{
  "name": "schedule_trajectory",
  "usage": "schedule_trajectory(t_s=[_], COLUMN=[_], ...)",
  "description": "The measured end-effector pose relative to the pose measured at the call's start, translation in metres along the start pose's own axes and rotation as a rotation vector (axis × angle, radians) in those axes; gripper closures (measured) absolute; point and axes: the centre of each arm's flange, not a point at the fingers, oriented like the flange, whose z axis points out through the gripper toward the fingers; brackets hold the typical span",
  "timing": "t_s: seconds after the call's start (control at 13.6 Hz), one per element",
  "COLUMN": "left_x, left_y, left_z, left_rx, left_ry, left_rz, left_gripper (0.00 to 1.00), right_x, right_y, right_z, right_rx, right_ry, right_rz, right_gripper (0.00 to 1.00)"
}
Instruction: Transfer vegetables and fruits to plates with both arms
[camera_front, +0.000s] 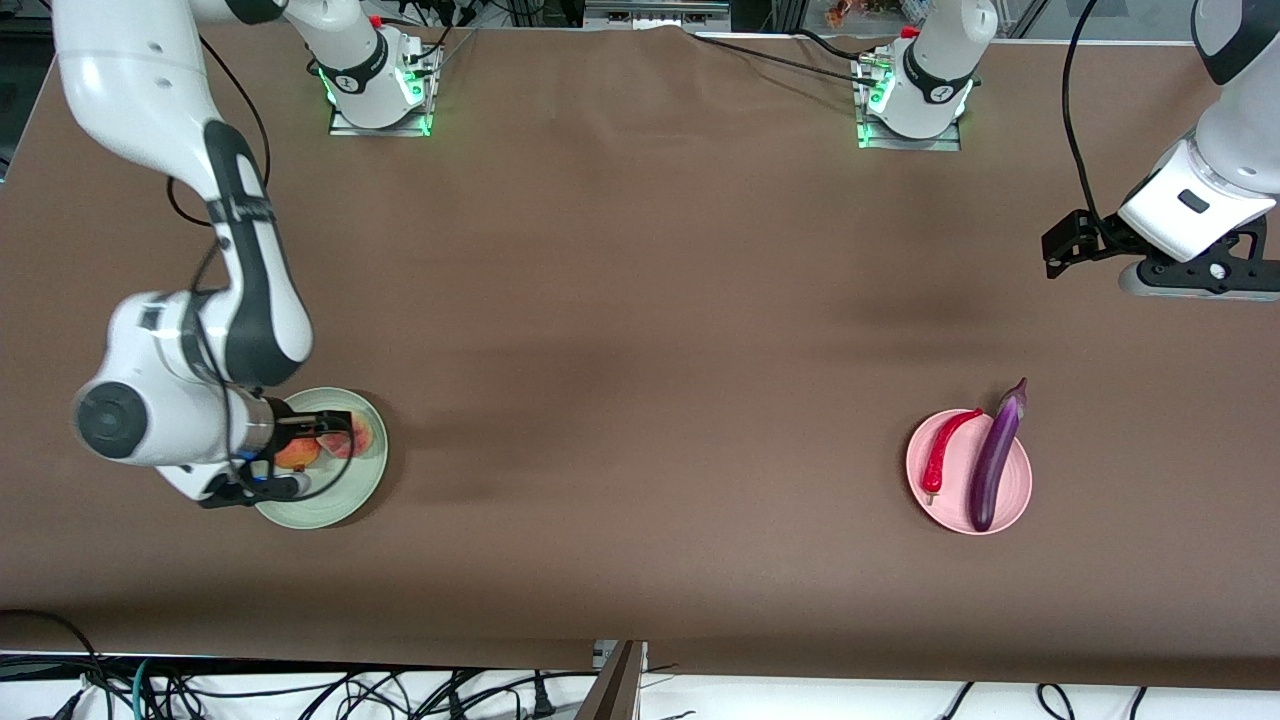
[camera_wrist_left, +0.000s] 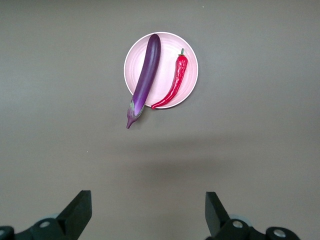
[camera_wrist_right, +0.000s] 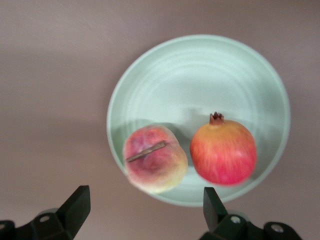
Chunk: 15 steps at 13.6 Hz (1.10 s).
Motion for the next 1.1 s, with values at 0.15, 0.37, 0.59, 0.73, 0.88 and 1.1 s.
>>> schedule_trajectory(t_s=[0.15, 0.37, 0.59, 0.73, 0.88, 1.1], left_x=[0.000, 0.000, 0.000, 0.000, 0.000, 0.000], left_y=[0.000, 0.002, 0.003, 0.004, 0.005, 0.005], left_z=[0.000, 0.000, 0.000, 0.000, 0.000, 0.000], left_rx=[0.000, 0.000, 0.000, 0.000, 0.000, 0.000], left_ry=[0.000, 0.000, 0.000, 0.000, 0.000, 0.000], left_rz=[0.000, 0.003, 0.005, 0.008, 0.009, 0.010], left_gripper=[0.00, 0.00, 0.00, 0.00, 0.00, 0.00], right_x=[-0.015, -0.046, -0.091, -0.117, -0.143, -0.184], right_y=[0.001, 0.005, 0.002, 0.006, 0.026, 0.055], right_z=[-0.048, -0.106, -0.162, -0.186, -0.204, -0.235], right_rx=[0.007, 0.019, 0.037, 0.043, 0.002, -0.046], right_ry=[0.012, 0.000, -0.053, -0.043, -0.029, 0.008], right_rz=[0.002, 0.008, 0.003, 0.010, 0.038, 0.080], right_gripper=[0.00, 0.00, 0.00, 0.00, 0.00, 0.00])
